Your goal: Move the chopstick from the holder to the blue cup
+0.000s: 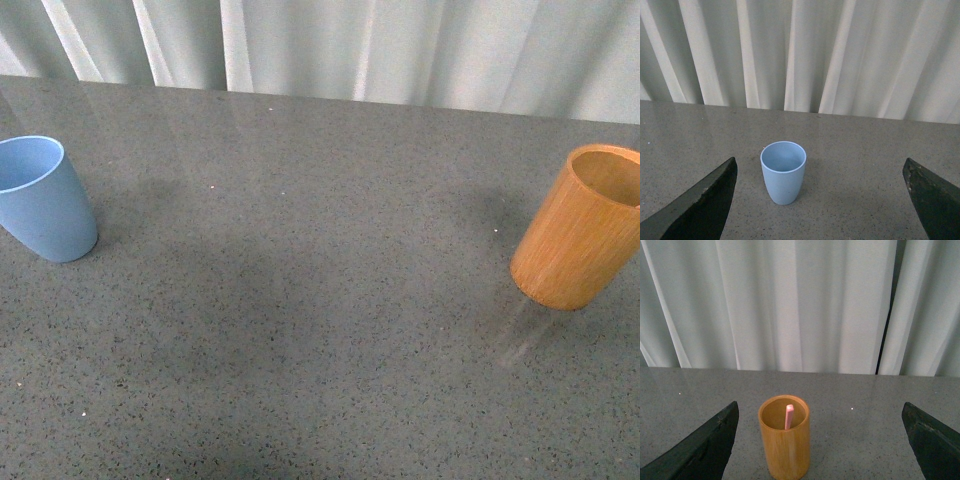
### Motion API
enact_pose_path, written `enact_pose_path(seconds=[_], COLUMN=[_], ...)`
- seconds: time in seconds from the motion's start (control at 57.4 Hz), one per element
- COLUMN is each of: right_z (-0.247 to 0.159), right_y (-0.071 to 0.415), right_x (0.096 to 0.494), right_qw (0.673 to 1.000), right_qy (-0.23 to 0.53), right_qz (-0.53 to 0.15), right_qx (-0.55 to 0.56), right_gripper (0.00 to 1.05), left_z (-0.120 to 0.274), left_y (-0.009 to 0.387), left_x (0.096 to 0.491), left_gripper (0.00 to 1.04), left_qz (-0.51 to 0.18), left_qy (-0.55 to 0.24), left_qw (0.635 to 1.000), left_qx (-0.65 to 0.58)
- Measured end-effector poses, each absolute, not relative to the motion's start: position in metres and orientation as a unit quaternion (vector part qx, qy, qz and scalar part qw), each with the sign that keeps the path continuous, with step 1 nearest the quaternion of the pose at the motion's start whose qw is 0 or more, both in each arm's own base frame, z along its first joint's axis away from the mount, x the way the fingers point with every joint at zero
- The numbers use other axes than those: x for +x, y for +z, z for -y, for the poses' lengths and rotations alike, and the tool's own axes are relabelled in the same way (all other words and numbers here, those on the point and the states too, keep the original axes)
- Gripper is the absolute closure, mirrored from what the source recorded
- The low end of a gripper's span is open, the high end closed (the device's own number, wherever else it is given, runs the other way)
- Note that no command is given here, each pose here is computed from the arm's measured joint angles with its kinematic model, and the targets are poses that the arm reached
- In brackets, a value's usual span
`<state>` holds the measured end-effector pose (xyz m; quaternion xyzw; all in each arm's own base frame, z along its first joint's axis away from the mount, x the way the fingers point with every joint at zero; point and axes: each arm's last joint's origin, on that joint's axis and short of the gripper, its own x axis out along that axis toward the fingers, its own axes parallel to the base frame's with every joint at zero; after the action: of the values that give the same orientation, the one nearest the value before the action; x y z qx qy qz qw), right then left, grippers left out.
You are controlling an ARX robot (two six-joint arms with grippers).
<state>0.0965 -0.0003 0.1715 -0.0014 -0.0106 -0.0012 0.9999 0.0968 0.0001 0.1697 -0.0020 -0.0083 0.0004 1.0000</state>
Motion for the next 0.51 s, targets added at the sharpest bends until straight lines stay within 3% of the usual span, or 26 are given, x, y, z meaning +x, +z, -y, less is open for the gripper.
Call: enact_pose_path(seconds=[0.227,0.279,0.314,0.349,0.506], right_z=[0.0,0.0,0.0,0.0,0.0], right_y=[0.171,0.171,0.171,0.171,0.171], right_x=[0.096,0.096,0.096,0.096,0.096], right_qw=[1.0,1.0,1.0,1.0,1.0], right_qy=[-0.001,-0.001,-0.001,-0.001,-0.001], right_qz=[0.011,0.011,0.011,0.011,0.011], right_qx=[-0.001,-0.001,-0.001,-0.001,-0.001], right_gripper=[0.1,0.1,0.1,0.1,0.1], left_z=[0.0,0.002,0.005,0.007,0.004], left_y=[0.17,0.169,0.176,0.183,0.215], left_x=[0.097,0.098,0.104,0.115,0.191], left_gripper=[0.07,0.07,0.07,0.07,0.07], left_qz=[0.008,-0.07,-0.205,-0.254,-0.278], left_qy=[0.0,-0.02,-0.024,-0.023,0.016], left_qw=[1.0,0.997,0.977,0.965,0.958], left_qx=[-0.002,-0.024,-0.05,-0.062,-0.073])
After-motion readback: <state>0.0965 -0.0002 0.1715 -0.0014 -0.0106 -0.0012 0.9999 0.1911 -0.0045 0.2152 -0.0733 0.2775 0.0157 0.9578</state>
